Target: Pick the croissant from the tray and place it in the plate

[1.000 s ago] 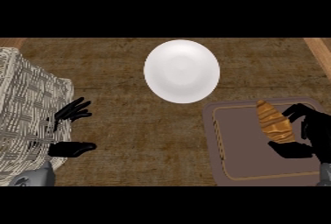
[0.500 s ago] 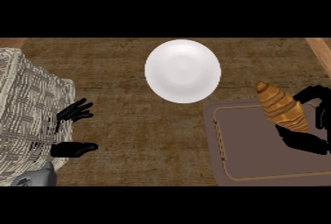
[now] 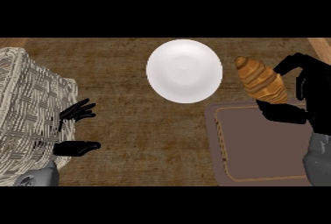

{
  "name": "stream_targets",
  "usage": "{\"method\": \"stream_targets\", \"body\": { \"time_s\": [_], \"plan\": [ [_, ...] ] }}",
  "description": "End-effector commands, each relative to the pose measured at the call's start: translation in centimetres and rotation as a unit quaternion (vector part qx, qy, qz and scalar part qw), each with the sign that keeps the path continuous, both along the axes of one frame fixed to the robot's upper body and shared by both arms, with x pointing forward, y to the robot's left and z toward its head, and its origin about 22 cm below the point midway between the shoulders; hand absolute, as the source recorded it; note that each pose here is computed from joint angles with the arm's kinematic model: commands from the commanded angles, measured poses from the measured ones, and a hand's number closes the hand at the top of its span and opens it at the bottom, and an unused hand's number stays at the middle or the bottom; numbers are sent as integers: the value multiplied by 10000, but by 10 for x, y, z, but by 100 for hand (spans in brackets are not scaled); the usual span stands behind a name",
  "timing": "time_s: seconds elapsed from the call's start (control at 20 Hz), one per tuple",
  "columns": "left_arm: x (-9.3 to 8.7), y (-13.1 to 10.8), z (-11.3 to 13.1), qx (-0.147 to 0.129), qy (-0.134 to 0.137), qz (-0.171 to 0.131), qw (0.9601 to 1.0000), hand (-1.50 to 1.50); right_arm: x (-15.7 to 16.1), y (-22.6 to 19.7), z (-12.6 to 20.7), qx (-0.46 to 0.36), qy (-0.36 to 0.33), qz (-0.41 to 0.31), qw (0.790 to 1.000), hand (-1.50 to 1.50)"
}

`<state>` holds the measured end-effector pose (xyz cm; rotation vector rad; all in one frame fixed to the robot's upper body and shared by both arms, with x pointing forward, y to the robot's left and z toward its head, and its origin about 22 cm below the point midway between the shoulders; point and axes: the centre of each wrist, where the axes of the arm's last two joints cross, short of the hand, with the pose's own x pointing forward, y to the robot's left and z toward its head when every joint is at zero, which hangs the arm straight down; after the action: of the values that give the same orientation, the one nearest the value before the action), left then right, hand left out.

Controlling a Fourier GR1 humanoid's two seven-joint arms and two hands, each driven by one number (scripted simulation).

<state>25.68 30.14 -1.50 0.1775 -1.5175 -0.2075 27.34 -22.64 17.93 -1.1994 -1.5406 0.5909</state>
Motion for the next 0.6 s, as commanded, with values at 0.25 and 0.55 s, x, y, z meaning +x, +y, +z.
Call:
{"method": "stream_targets", "body": {
  "time_s": [0.25, 0.55],
  "plan": [
    [-8, 9, -10, -238, 15, 68, 9997, 0, 67, 58, 7, 211, 446, 466, 9977, 150],
    [2, 1, -9, -315, -70, 38, 9995, 0, 105, 107, -33, 269, 402, 761, 9959, 150]
  ]
}}
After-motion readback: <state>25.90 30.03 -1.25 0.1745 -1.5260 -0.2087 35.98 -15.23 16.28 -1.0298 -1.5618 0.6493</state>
